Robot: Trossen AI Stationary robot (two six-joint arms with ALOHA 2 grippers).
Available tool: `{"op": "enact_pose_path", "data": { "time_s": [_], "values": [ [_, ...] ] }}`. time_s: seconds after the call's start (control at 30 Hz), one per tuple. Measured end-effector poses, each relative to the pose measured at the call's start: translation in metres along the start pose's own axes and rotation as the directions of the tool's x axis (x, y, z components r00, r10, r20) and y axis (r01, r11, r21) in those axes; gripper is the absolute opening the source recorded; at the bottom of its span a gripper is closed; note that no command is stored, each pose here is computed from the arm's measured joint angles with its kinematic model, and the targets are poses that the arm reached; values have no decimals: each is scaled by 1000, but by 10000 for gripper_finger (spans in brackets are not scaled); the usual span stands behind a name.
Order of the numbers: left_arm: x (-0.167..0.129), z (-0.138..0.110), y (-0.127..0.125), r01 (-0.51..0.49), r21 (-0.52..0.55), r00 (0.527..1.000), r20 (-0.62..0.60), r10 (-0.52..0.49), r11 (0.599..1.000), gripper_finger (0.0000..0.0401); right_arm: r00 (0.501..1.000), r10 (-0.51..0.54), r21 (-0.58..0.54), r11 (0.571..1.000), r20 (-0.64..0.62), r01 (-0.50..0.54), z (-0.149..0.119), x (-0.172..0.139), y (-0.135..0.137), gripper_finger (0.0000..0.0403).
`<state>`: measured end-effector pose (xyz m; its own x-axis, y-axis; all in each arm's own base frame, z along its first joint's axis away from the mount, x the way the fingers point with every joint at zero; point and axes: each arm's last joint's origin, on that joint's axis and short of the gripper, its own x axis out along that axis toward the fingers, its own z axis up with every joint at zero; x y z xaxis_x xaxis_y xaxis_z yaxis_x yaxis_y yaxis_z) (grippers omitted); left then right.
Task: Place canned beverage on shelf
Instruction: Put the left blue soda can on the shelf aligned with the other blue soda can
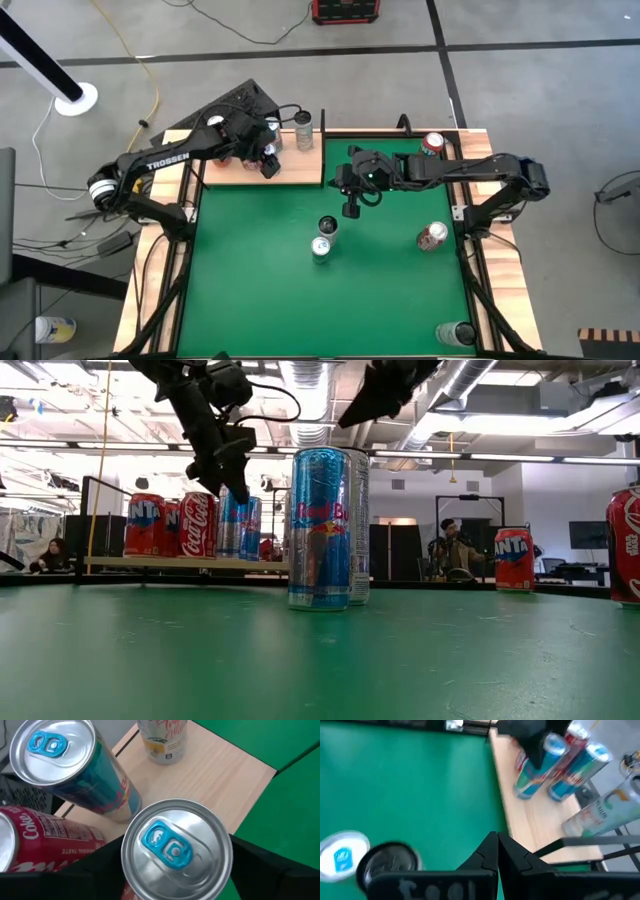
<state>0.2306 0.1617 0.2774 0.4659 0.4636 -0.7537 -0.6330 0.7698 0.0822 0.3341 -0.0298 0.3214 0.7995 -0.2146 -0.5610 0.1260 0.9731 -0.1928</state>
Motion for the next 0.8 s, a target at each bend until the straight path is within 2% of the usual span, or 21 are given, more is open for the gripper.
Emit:
{"op": "enact_pose_path", "data": {
  "time_s": [0.1,0.3,0.5,0.67,0.8],
  "values": [
    [0,1,0,2,40,1000,7,-2,999,224,999,-2,-1,1000,-37,2,-5,7,-1,25],
    [-4,6,0,5,214,1000,25,-11,977,219,999,-9,2,1000,-44,10,-7,12,-4,25],
    [-4,4,-1,37,429,999,2,-42,903,219,999,-12,5,1000,-31,12,-5,13,-5,25],
    [-4,5,-4,115,513,990,9,-139,851,220,999,-12,5,1000,-30,12,-5,13,-5,25],
    [-4,5,-3,116,569,989,11,-149,814,221,1000,-12,6,1000,-24,12,-5,13,-5,25]
  ]
}}
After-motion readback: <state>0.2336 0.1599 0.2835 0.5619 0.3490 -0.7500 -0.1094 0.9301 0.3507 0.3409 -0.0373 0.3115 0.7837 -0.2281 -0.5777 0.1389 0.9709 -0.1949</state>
